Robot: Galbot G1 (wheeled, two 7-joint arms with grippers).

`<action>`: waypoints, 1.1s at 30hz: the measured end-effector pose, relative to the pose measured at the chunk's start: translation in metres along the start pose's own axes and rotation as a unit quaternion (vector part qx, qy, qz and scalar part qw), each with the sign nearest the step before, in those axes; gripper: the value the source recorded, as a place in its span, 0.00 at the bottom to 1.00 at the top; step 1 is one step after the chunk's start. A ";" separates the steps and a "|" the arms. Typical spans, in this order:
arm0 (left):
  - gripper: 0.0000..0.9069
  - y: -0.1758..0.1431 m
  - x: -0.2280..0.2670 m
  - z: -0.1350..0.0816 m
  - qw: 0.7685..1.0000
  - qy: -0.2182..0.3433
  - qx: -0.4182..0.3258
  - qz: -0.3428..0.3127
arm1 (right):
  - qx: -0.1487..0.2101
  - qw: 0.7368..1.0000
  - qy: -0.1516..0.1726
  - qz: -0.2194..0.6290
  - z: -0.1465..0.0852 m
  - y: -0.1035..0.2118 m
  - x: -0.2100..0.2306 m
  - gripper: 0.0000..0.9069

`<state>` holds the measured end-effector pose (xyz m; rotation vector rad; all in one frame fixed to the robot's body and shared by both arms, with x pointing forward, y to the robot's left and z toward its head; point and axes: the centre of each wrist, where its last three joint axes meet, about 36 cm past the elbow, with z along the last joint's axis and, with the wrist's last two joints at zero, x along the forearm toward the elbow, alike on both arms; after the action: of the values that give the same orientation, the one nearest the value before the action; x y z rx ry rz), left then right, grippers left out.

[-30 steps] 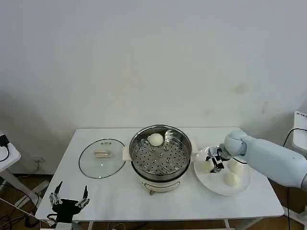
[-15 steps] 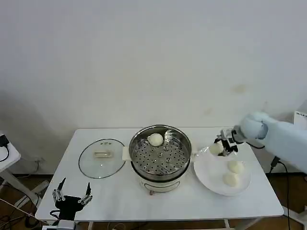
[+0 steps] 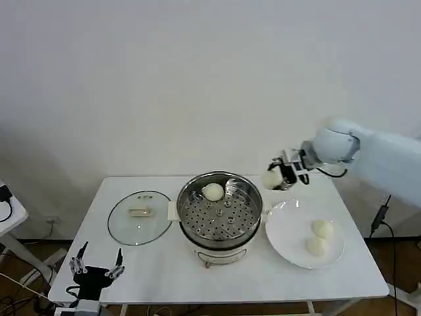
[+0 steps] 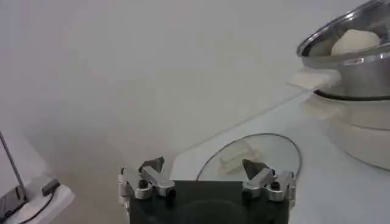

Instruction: Take steamed baozi put them in steamer then cover it.

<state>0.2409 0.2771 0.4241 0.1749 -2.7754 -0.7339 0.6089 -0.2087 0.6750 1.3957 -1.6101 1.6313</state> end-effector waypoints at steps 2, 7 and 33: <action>1.00 0.001 0.000 0.000 1.000 0.000 0.001 -0.002 | 0.000 1.000 -0.010 -0.005 -0.020 -0.005 -0.006 0.73; 1.00 0.005 -0.001 -0.002 1.000 -0.002 0.004 -0.009 | 0.001 1.000 -0.022 -0.023 -0.064 -0.013 -0.026 0.74; 1.00 0.012 -0.006 0.000 1.000 -0.002 0.011 -0.023 | -0.009 0.996 0.000 -0.093 -0.154 -0.013 -0.133 0.73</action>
<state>0.2461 0.2887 0.4293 0.2421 -2.7923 -0.7156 0.6194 -0.0214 0.5957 1.4873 -1.4436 1.5046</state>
